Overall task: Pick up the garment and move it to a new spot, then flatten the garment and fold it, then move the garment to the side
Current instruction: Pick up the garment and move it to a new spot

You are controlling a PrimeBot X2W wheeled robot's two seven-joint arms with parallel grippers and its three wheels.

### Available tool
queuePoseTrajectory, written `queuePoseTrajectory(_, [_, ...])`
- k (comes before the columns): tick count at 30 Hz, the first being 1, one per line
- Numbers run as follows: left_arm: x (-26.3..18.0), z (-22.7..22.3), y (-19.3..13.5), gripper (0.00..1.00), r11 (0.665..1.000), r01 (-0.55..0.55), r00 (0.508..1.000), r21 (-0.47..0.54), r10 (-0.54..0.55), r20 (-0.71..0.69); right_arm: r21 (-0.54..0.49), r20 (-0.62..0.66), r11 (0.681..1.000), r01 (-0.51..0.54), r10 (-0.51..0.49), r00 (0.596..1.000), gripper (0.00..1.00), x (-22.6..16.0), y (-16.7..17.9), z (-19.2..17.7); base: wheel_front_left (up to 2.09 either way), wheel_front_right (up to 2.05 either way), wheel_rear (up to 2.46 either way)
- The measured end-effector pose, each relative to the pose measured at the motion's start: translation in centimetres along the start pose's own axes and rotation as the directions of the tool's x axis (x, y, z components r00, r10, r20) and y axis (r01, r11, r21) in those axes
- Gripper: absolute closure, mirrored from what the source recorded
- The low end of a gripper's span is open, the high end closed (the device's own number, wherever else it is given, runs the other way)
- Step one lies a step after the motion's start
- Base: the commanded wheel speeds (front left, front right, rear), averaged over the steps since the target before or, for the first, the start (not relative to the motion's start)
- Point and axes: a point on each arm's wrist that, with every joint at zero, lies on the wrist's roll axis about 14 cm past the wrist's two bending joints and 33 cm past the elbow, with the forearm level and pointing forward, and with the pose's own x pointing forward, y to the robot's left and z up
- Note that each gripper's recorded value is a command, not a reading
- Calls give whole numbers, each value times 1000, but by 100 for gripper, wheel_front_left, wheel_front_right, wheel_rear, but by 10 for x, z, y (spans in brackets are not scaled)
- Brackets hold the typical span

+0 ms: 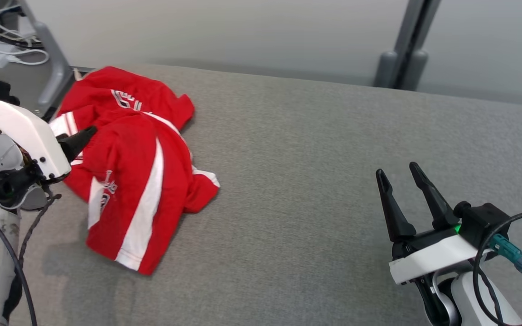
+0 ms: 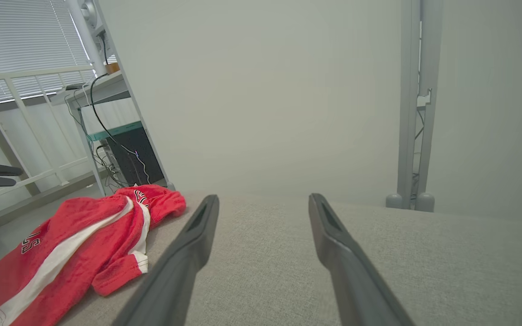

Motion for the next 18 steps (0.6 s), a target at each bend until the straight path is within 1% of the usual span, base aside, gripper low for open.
queuePoseTrajectory(5, [25,-16,2,0,999,-25,989,-35,19,-148,-4,1,999,51,-51,999,0,-5,-21,0,0,0,0])
queuePoseTrajectory(9, [45,-26,-1,0,998,-34,974,-46,23,-224,-8,-5,996,88,-88,996,0,-8,-36,-3,0,0,0])
queuePoseTrajectory(11, [49,-27,-1,0,998,-34,971,-57,19,-239,-8,-8,995,97,-97,995,0,-9,-39,-4,0,0,0])
queuePoseTrajectory(12, [57,-34,-1,0,997,-43,960,-62,25,-278,-8,-13,994,110,-110,994,0,-11,-45,-6,0,0,0])
queuePoseTrajectory(13, [57,-34,-1,0,997,-43,960,-62,25,-278,-8,-13,994,110,-110,994,0,-11,-45,-6,0,0,0])
queuePoseTrajectory(18, [71,-62,6,0,994,-93,911,-62,60,-408,-12,-20,989,147,-147,989,0,-15,-59,-9,0,0,0])
